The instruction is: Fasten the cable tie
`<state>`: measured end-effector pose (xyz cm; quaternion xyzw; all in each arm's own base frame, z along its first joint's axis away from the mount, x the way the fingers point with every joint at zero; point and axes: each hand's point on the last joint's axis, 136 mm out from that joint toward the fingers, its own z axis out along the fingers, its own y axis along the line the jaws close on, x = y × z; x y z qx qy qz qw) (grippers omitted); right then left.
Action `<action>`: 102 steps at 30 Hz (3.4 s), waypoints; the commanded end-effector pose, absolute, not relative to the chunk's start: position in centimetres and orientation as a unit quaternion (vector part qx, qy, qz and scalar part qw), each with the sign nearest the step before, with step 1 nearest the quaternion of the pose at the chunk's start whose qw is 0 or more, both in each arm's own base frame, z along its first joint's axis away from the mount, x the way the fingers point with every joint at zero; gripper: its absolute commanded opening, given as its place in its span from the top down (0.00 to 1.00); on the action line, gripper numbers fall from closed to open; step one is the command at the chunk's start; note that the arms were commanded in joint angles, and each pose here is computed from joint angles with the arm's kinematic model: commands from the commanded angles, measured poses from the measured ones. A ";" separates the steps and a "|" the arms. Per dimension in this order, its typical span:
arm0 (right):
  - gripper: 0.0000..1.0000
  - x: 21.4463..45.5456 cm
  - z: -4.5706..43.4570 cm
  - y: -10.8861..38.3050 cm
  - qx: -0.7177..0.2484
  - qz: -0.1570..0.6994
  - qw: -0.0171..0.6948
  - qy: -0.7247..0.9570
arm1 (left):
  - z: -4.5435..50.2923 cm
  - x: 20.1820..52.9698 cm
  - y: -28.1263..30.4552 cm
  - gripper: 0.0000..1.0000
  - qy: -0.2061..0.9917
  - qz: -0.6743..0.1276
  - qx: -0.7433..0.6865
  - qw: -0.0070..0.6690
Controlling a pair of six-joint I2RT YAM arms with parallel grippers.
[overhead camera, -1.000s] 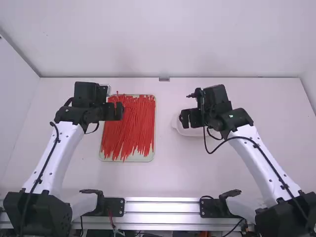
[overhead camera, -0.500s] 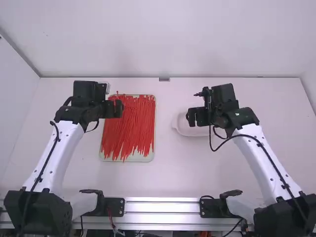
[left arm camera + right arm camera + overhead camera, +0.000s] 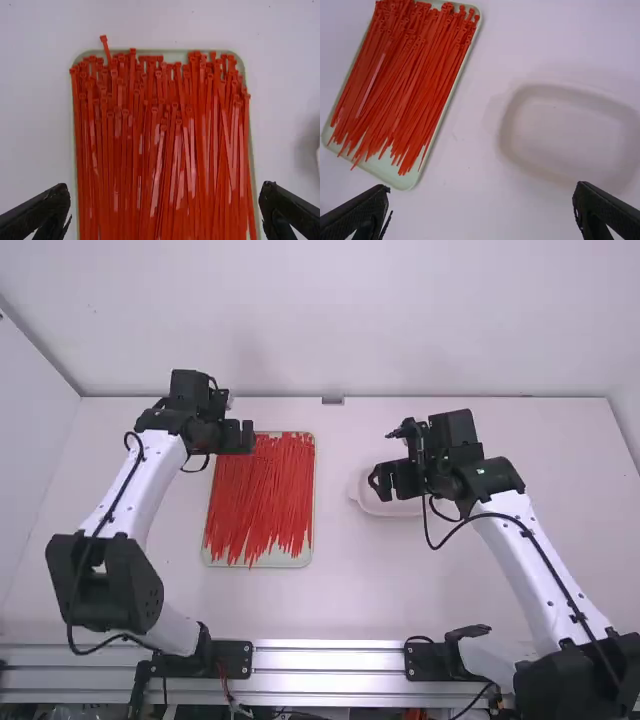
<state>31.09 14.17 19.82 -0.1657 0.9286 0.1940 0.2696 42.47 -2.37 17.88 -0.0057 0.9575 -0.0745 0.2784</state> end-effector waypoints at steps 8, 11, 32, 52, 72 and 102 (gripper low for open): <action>0.02 31.4 20.8 14.5 -0.165 0.201 0.277 0.925 | 14.8 46.4 0.3 0.01 0.963 -0.004 -0.042 0.267; 0.02 31.3 20.8 14.9 -0.170 0.202 0.276 0.924 | 13.0 46.9 0.3 0.00 0.966 -0.002 -0.042 0.255; 0.02 30.6 20.4 15.1 -0.175 0.202 0.262 0.927 | 6.5 49.1 2.7 0.62 0.969 0.002 -0.076 0.235; 0.02 30.9 20.4 14.7 -0.168 0.199 0.264 0.929 | 2.7 48.2 2.3 0.79 0.968 -0.006 -0.054 0.243; 0.02 30.7 19.8 14.7 -0.168 0.200 0.260 0.930 | 0.8 48.3 2.0 0.83 0.971 -0.007 -0.052 0.232; 0.02 30.7 19.8 14.6 -0.167 0.200 0.258 0.930 | -1.4 47.7 1.9 0.94 0.976 -0.015 -0.040 0.213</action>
